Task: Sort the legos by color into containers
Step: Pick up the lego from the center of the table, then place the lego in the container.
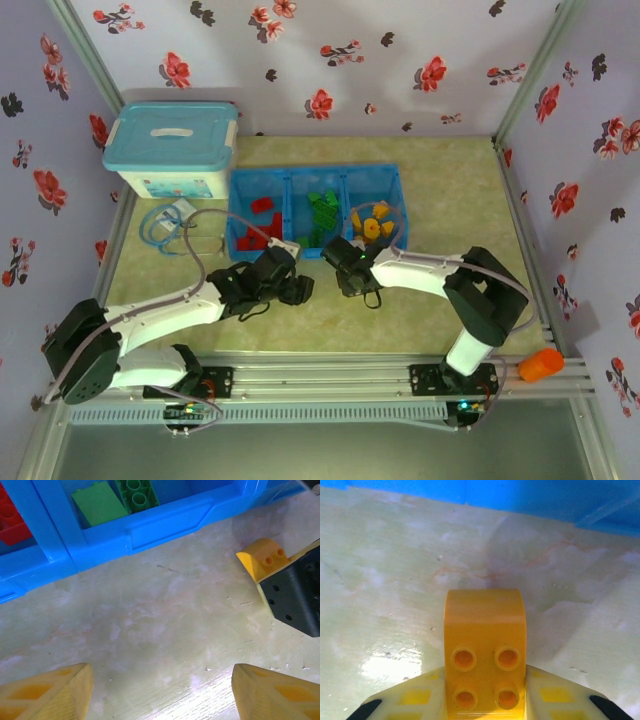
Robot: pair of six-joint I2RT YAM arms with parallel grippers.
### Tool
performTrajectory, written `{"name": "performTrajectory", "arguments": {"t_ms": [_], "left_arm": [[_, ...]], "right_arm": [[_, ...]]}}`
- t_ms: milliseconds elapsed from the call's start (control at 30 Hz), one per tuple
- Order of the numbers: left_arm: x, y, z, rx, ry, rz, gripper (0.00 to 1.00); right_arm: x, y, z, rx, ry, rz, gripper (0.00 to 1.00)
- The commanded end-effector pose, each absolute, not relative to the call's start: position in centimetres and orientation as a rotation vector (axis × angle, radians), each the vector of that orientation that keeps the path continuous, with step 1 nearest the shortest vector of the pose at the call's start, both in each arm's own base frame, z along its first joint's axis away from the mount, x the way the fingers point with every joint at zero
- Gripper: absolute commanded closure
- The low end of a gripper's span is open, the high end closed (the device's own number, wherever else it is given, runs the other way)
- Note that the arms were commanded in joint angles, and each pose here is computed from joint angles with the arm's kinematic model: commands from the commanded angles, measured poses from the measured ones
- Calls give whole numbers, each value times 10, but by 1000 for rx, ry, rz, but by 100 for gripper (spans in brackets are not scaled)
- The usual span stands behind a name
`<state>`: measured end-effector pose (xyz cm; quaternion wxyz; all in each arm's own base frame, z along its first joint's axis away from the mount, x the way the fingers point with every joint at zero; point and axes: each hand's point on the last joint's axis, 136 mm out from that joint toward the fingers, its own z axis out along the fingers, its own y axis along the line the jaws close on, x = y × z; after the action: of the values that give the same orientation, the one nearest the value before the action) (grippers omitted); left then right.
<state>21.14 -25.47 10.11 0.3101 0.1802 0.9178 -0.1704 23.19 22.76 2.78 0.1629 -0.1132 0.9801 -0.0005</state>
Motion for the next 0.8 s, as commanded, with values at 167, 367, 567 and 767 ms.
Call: {"name": "performTrajectory", "arguments": {"t_ms": [167, 367, 567, 767], "left_arm": [[215, -255, 109, 429, 2384, -466, 27], [215, -256, 105, 414, 2391, -473, 27], [215, -257, 105, 409, 2394, -483, 27], [214, -257, 101, 399, 2410, -484, 27]], "right_arm": [[237, 223, 105, -271, 2635, 87, 73], [249, 207, 147, -185, 2515, 108, 74], [267, 195, 168, -116, 2485, 155, 74], [291, 191, 180, -102, 2485, 180, 74]]}}
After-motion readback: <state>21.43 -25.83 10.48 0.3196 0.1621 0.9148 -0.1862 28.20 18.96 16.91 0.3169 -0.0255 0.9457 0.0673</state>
